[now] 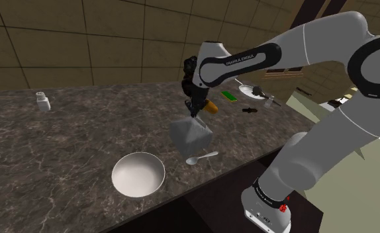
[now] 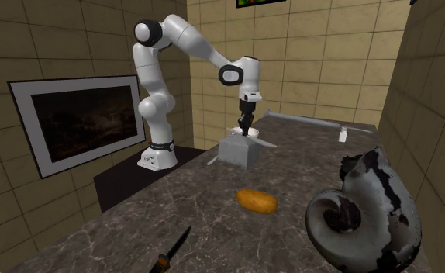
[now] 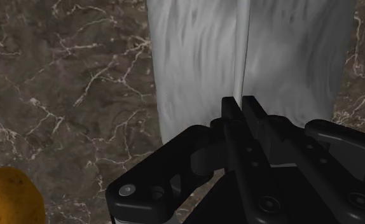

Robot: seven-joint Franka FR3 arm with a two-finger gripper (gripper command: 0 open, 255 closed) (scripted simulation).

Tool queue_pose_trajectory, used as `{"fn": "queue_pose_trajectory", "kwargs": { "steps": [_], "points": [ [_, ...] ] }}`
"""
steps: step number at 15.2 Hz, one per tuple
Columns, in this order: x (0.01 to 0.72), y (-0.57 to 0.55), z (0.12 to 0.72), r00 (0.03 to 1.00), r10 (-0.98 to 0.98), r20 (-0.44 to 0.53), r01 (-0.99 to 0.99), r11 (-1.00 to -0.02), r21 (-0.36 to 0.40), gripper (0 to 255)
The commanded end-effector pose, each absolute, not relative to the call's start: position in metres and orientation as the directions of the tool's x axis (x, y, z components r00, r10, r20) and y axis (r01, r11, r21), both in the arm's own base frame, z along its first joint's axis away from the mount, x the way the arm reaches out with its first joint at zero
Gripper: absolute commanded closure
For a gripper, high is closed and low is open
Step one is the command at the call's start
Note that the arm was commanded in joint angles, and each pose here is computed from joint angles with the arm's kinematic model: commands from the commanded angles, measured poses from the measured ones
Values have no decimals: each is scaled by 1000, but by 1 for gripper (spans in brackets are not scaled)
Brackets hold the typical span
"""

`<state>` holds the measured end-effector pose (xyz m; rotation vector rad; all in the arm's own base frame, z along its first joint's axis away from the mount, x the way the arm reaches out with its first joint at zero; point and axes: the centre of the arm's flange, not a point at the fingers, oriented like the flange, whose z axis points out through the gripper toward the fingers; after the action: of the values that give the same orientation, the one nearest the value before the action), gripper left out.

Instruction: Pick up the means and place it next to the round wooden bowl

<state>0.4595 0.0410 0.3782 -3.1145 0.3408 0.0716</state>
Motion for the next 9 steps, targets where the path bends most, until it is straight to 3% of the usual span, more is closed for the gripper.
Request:
{"fn": "queue_pose_trajectory", "kwargs": {
  "steps": [1, 9],
  "points": [
    [475, 69, 376, 976, -213, -52, -214, -977, -3, 255],
    [518, 165, 376, 976, -213, -52, -214, -977, -3, 255]
  ]
}}
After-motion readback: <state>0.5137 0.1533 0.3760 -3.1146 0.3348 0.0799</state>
